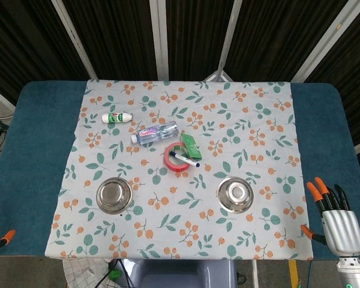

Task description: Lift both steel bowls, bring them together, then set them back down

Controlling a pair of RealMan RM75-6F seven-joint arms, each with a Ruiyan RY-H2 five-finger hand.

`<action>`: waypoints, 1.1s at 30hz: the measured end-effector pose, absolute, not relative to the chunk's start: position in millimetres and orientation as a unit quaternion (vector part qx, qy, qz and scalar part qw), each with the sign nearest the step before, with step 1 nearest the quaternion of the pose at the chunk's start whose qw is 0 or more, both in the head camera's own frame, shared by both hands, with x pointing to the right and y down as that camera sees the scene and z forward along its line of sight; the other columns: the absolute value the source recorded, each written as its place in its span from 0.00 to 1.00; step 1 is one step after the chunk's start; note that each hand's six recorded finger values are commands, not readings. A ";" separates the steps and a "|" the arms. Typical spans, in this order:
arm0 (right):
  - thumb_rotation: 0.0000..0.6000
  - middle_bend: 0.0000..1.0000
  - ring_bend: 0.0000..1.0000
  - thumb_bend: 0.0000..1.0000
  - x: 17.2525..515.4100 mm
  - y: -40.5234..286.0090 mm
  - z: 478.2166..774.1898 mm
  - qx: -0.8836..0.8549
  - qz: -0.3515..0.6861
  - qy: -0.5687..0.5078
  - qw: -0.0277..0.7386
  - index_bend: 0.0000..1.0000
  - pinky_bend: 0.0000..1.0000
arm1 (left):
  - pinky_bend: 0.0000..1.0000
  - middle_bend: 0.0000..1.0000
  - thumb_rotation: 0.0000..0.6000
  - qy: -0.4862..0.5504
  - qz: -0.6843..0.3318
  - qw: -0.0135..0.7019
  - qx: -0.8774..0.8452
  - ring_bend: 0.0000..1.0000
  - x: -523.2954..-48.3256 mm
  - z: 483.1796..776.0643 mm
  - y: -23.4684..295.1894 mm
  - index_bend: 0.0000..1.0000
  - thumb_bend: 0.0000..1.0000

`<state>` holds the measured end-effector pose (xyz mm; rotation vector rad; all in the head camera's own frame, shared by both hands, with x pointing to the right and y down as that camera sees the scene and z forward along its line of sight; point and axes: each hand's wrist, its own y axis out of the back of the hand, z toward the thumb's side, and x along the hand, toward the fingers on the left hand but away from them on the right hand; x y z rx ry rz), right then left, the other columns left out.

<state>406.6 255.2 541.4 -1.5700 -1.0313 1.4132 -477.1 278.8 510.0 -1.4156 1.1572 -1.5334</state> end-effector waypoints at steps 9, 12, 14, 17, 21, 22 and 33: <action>1.00 0.06 0.14 0.06 403.9 257.8 543.6 -0.621 0.556 -0.401 0.381 0.10 0.04 | 0.11 0.00 1.00 0.452 -0.593 0.381 -0.547 0.00 -474.8 508.7 277.6 0.05 0.03; 1.00 0.06 0.14 0.07 403.9 258.9 543.0 -0.626 0.554 -0.404 0.372 0.10 0.04 | 0.11 0.00 1.00 0.451 -0.586 0.393 -0.547 0.00 -471.0 509.0 275.1 0.05 0.03; 1.00 0.06 0.14 0.07 404.4 259.8 541.8 -0.628 0.553 -0.408 0.365 0.10 0.04 | 0.11 0.00 1.00 0.449 -0.580 0.404 -0.546 0.00 -468.0 509.5 273.4 0.05 0.06; 1.00 0.06 0.14 0.07 403.7 260.9 541.6 -0.632 0.552 -0.410 0.358 0.12 0.04 | 0.12 0.00 1.00 0.446 -0.581 0.407 -0.545 0.00 -467.2 512.4 273.3 0.05 0.07; 1.00 0.06 0.14 0.07 398.0 262.7 542.5 -0.648 0.539 -0.412 0.346 0.12 0.04 | 0.12 0.00 1.00 0.446 -0.596 0.393 -0.540 0.00 -472.1 515.0 274.7 0.05 0.06; 1.00 0.06 0.14 0.07 396.1 262.8 543.0 -0.652 0.536 -0.411 0.345 0.13 0.04 | 0.12 0.00 1.00 0.447 -0.597 0.390 -0.539 0.00 -472.4 514.8 274.5 0.05 0.05; 1.00 0.06 0.14 0.06 354.2 240.4 560.2 -0.708 0.504 -0.395 0.298 0.14 0.04 | 0.12 0.00 1.00 0.412 -0.586 0.389 -0.579 0.00 -442.5 527.9 252.5 0.05 0.00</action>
